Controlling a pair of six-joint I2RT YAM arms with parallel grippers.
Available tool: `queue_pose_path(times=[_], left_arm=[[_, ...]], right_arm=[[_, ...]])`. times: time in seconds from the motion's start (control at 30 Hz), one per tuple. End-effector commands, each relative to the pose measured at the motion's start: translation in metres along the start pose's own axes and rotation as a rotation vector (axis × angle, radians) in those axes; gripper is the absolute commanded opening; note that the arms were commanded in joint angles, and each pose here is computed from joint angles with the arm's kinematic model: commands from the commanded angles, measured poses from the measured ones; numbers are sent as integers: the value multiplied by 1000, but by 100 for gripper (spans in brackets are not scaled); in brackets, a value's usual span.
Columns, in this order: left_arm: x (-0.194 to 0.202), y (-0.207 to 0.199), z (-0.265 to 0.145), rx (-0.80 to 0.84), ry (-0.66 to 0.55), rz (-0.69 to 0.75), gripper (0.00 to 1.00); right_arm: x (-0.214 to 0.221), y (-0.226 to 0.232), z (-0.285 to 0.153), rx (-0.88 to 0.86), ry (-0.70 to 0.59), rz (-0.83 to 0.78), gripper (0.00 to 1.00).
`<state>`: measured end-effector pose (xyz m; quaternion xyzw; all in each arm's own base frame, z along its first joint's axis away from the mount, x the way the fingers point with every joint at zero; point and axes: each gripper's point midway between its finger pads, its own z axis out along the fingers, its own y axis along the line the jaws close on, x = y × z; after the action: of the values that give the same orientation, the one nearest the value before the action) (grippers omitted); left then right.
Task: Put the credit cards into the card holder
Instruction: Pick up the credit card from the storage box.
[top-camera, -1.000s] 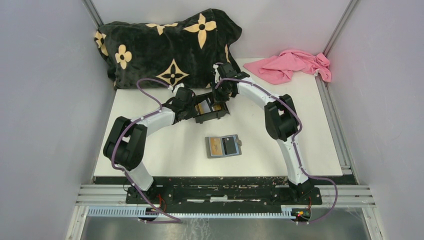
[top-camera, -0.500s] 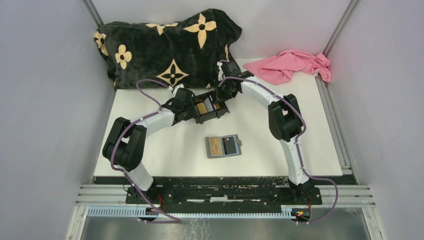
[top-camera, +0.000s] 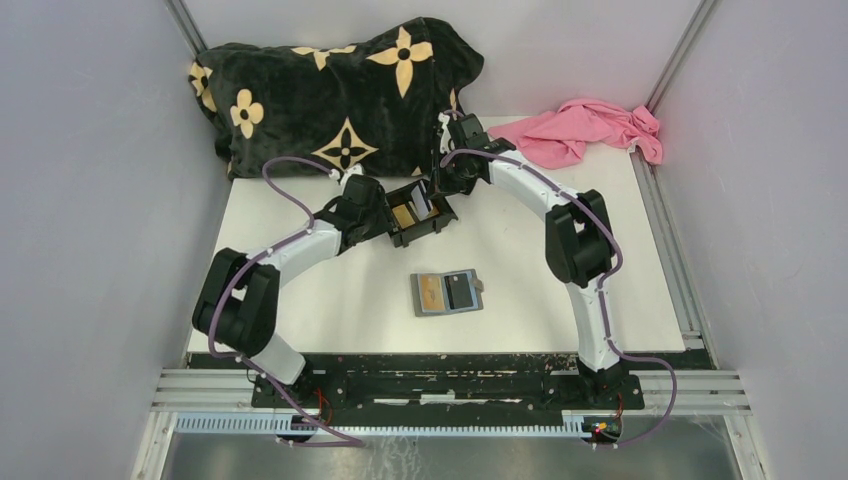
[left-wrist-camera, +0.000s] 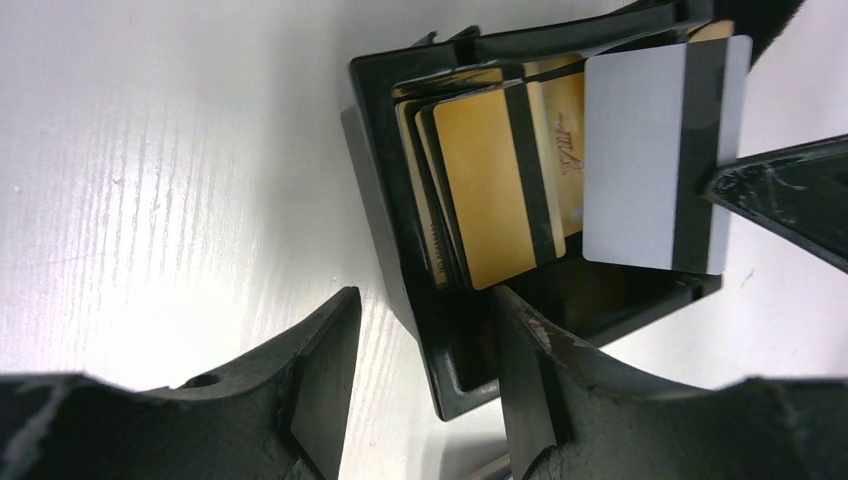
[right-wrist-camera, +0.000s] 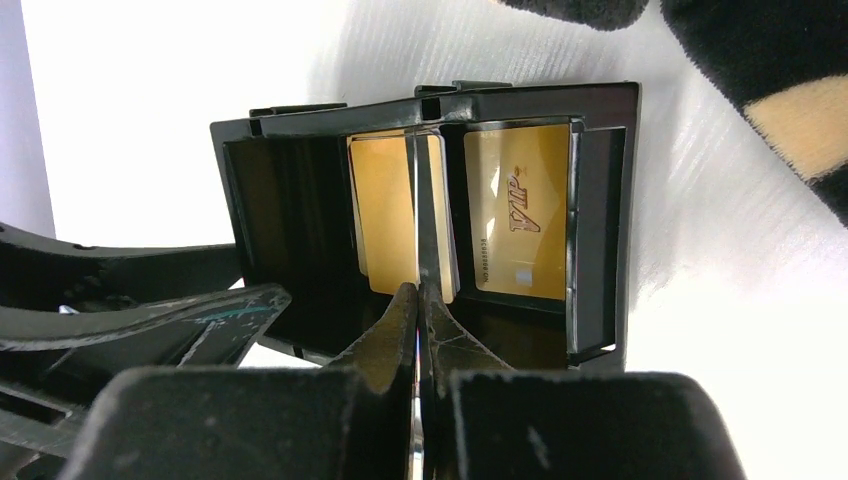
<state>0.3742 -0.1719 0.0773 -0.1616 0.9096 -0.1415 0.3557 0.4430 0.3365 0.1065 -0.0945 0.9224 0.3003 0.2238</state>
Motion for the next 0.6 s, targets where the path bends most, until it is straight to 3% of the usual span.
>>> queue_pose_path(times=[0.0, 0.27, 0.57], left_arm=[[-39, -16, -22, 53, -127, 30, 59], [-69, -44, -62, 206, -241, -11, 60], [-55, -60, -103, 398, -228, -106, 61]], right_arm=[[-35, 23, -34, -37, -131, -43, 1], [-42, 45, -71, -90, -190, -14, 1], [-16, 76, -113, -236, -184, 98, 1]])
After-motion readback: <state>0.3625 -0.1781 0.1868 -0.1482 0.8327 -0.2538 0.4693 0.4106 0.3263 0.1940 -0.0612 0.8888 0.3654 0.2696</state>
